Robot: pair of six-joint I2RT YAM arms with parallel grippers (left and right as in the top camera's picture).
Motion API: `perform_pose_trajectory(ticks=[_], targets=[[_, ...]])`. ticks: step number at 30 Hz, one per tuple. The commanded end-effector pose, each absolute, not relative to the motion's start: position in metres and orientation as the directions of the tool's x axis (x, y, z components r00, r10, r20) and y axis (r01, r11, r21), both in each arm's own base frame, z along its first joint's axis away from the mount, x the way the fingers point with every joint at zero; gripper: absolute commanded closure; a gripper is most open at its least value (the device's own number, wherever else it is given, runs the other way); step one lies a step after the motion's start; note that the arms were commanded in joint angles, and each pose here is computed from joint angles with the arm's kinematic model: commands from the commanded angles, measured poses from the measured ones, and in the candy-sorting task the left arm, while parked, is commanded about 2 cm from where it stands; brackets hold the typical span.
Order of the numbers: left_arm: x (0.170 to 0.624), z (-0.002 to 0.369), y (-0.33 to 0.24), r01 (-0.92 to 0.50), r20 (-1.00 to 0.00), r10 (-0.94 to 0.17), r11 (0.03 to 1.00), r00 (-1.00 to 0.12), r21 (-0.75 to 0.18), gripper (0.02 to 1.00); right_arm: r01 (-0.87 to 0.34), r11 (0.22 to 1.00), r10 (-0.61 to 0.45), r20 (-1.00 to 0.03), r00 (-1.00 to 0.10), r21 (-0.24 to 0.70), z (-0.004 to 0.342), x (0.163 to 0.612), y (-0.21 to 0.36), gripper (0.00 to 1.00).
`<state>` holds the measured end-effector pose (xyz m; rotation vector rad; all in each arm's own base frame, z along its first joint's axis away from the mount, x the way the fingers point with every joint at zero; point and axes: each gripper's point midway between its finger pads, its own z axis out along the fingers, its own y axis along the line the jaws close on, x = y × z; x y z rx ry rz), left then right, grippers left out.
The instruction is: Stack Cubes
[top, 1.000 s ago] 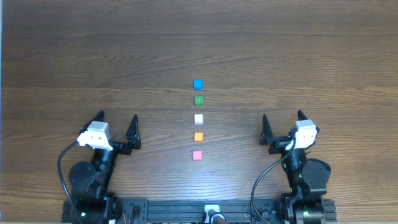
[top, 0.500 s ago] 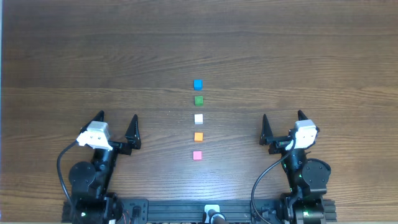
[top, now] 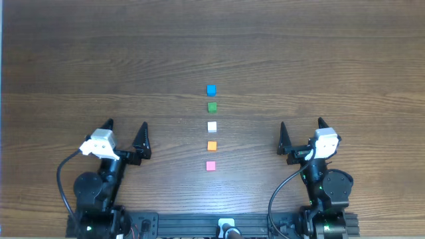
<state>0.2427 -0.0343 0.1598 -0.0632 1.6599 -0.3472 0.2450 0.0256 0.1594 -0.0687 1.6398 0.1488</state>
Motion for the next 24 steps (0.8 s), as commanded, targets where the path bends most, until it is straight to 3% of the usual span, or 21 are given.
perform_pose_trajectory(ticks=[1, 5, 10, 17, 21, 24], targets=[[0.242, 0.161, -0.044, 0.201, -0.944, -0.281, 0.928, -0.174, -0.313, 0.020, -0.125, 0.991, 0.042, -0.996, -0.079, 0.051, 0.157, 0.245, 0.024, 0.009], [0.241, 0.185, -0.062, 0.269, -0.932, -0.290, 0.900, -0.217, -0.342, 0.018, -0.125, 0.991, 0.042, -0.996, -0.079, 0.051, 0.157, 0.245, 0.024, 0.009], [0.233, 0.230, -0.099, 0.368, -0.885, -0.262, 0.836, -0.384, -0.407, 0.020, -0.125, 0.991, 0.042, -0.996, -0.079, 0.051, 0.157, 0.245, 0.024, 0.007], [0.211, 0.296, -0.165, 0.521, -0.801, -0.115, 0.703, -0.587, -0.483, 0.020, -0.125, 0.991, 0.042, -0.996, -0.078, 0.051, 0.157, 0.245, 0.024, 0.009], [0.211, 0.307, -0.199, 0.526, -0.729, -0.040, 0.665, -0.683, -0.529, 0.020, -0.125, 0.991, 0.042, -0.996, -0.079, 0.051, 0.157, 0.245, 0.024, 0.009], [0.216, 0.291, -0.223, 0.466, -0.640, -0.019, 0.670, -0.768, -0.578, 0.020, -0.125, 0.991, 0.042, -0.996, -0.079, 0.051, 0.157, 0.245, 0.024, 0.018]])
